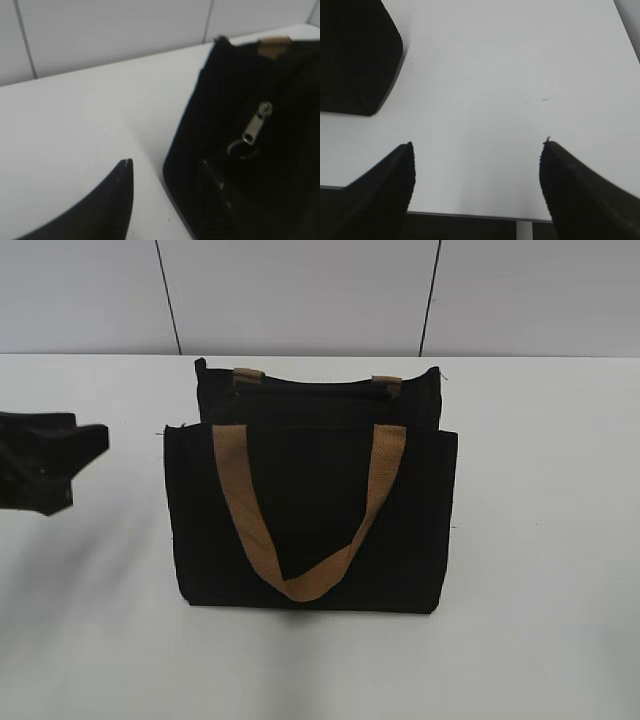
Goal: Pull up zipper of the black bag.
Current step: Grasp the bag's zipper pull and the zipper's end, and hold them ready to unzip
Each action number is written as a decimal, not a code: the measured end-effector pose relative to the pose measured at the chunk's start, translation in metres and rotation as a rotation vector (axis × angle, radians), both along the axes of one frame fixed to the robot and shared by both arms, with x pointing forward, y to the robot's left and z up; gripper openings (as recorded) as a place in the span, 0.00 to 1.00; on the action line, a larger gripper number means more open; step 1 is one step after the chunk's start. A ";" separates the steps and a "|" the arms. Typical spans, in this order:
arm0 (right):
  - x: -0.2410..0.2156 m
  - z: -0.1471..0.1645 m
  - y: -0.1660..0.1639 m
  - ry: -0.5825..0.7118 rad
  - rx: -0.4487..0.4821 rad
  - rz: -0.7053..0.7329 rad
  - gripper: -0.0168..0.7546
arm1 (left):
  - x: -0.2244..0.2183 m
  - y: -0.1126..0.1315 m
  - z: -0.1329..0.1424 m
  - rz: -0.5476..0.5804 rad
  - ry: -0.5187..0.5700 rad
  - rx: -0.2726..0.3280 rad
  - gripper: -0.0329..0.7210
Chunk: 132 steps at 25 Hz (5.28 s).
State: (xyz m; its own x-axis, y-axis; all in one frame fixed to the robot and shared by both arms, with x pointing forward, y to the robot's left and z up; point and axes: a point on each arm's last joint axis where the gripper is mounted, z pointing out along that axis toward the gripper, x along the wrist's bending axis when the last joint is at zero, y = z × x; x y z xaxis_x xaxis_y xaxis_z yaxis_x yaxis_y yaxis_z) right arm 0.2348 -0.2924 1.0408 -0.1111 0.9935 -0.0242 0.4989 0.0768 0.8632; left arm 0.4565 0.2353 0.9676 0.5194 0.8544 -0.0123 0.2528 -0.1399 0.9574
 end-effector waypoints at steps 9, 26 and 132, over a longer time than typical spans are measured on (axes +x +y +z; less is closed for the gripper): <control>0.000 0.000 0.000 0.000 0.000 0.000 0.78 | 0.027 -0.004 -0.045 -0.329 0.105 0.131 0.46; 0.000 0.000 0.000 0.000 0.001 0.000 0.78 | 0.095 -0.028 -0.094 -0.627 0.051 -0.016 0.46; 0.302 -0.005 0.296 0.319 0.210 0.596 0.19 | 0.062 -0.033 0.096 -0.220 -0.104 -0.041 0.07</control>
State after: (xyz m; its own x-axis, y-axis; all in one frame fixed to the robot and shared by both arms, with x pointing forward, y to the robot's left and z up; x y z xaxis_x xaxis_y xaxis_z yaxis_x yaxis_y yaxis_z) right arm 0.5368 0.0040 1.0362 -0.6069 0.7417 0.2855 0.6548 0.2631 0.7085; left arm 0.5183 0.2025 1.0637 0.6933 0.7204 0.0188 0.1204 -0.1415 0.9826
